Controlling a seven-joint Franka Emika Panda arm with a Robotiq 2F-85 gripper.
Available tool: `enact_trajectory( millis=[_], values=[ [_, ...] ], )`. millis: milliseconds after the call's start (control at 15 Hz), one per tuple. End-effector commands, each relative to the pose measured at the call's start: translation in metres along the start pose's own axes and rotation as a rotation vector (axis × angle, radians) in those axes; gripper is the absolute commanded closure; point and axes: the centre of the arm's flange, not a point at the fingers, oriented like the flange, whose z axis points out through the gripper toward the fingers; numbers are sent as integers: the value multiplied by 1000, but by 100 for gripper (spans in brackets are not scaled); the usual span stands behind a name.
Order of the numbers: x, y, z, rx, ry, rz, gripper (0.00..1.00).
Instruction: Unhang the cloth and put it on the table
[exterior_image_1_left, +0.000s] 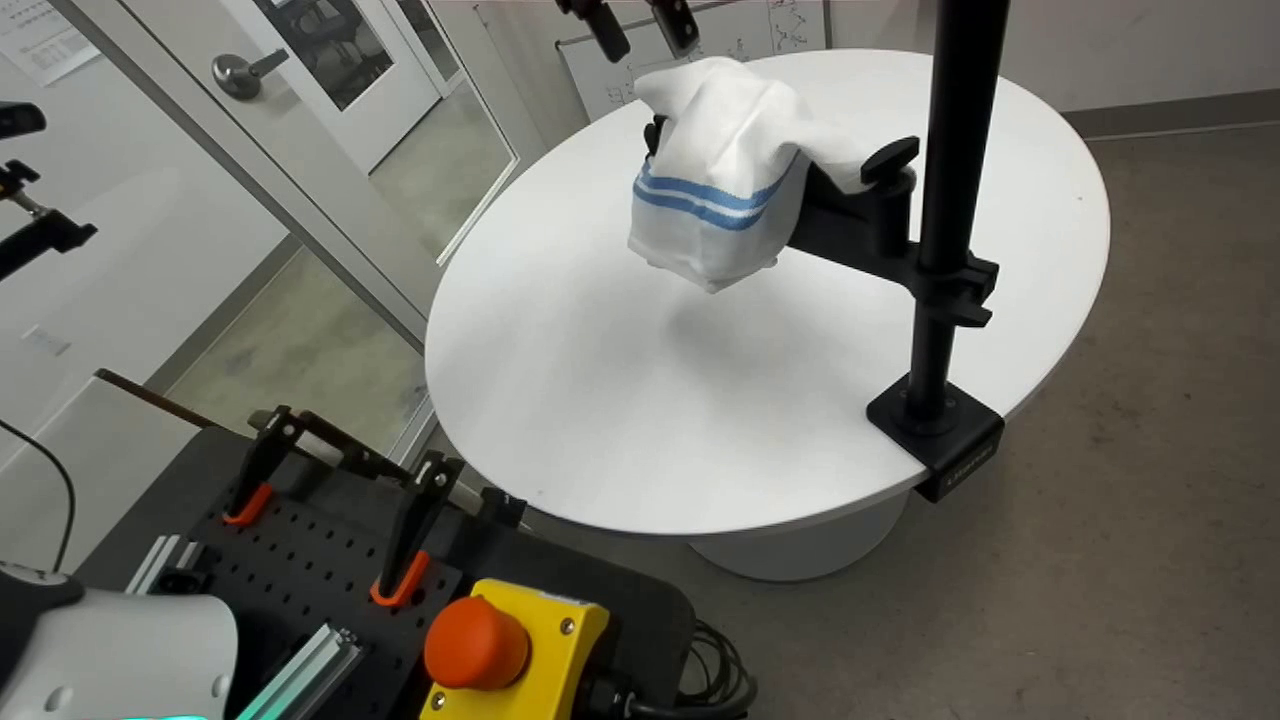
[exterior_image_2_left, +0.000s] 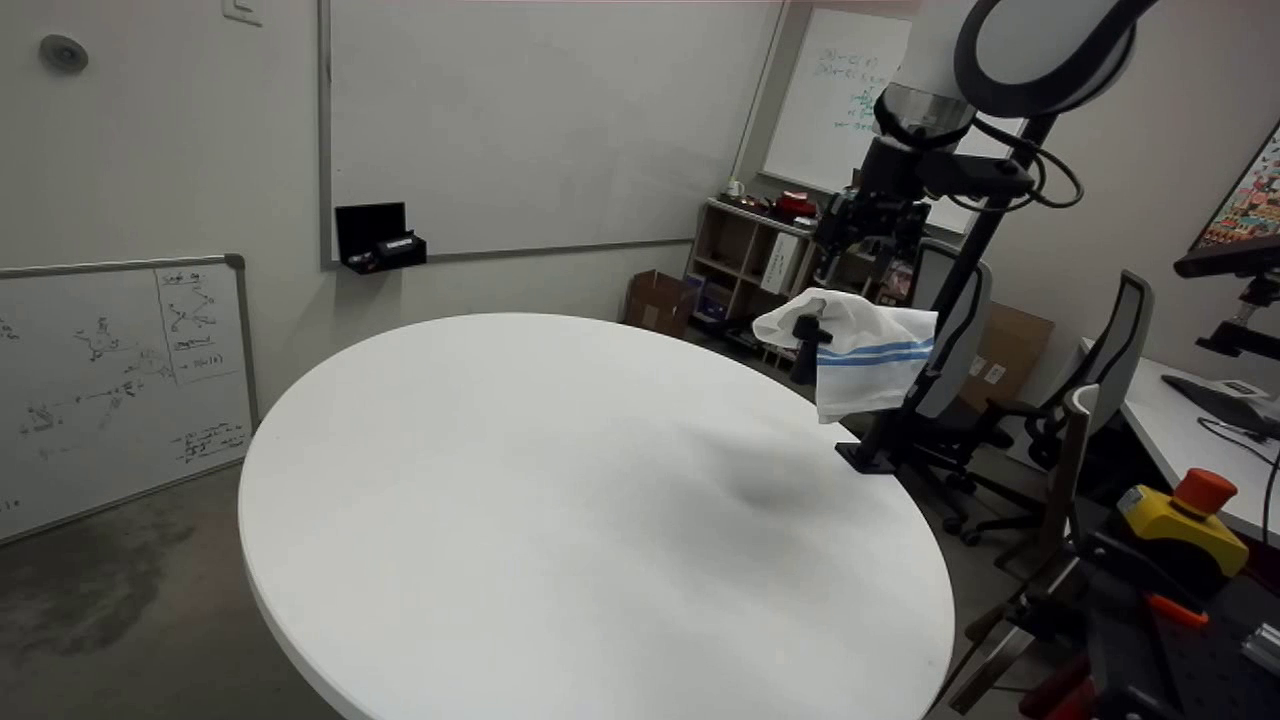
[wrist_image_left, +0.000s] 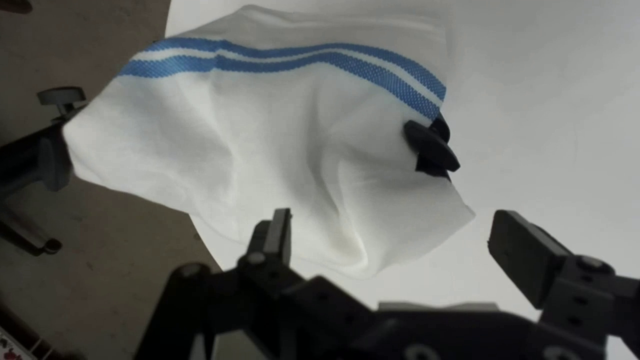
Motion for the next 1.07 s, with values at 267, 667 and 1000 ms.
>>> enact_trajectory(
  millis=[267, 667, 1000],
  values=[
    [22, -26, 20, -26, 16, -42, 3],
    [25, -28, 33, -61, 5, -53, 45],
    [25, -24, 34, -73, 3, -35, 83]
  ],
)
